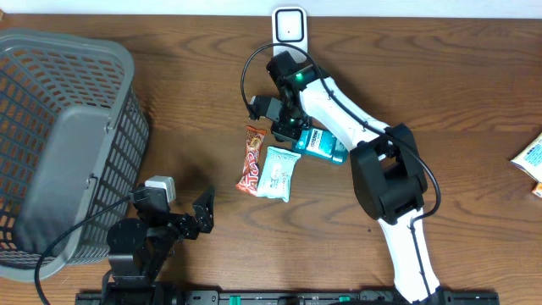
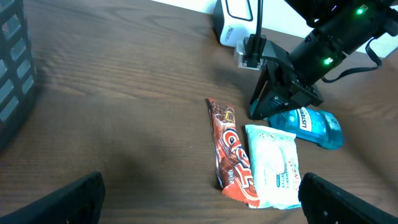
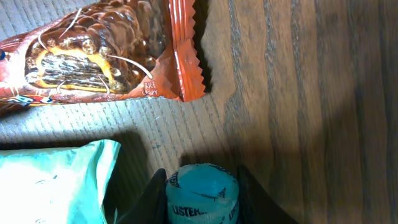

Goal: Scan the item barcode

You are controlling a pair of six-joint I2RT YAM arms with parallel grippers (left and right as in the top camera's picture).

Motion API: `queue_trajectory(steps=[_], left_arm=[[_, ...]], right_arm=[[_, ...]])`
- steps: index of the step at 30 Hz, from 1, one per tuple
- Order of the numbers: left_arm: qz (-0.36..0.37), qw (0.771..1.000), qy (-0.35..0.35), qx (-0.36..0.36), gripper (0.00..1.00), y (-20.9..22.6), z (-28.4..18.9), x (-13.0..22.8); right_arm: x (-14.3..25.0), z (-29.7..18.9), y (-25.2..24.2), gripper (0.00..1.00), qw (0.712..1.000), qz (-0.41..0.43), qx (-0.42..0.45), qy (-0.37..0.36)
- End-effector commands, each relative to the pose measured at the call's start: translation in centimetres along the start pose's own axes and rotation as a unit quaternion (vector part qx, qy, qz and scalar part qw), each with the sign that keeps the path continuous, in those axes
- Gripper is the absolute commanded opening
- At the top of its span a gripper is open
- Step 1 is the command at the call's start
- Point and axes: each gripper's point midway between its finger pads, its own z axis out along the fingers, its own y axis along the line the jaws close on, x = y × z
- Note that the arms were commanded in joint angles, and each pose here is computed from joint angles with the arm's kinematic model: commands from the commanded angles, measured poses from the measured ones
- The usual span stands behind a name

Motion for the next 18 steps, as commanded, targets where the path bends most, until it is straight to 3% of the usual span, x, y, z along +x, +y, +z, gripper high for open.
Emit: queue_trajectory(steps=[1,10,18], left_arm=[[0.006,1.0,-0.002,0.006,0.99,-0.3,-0.1,-0.1],[0.006,1.0,-0.002,0.006,0.99,-0.3,-0.1,-0.1],[0.006,1.0,-0.002,0.006,0.99,-0.3,-0.1,-0.1]], right_arm=[[-1.6,-4.1,-0.2,0.15,0.999,0.008,0.028,-0.035],[-3.1,-11.7,0.4,0.16,0.992,0.05,0.067,-0.092],[-2.3,-13.2,1.6,0.16,0.992,0.076,0.056,-0.085]])
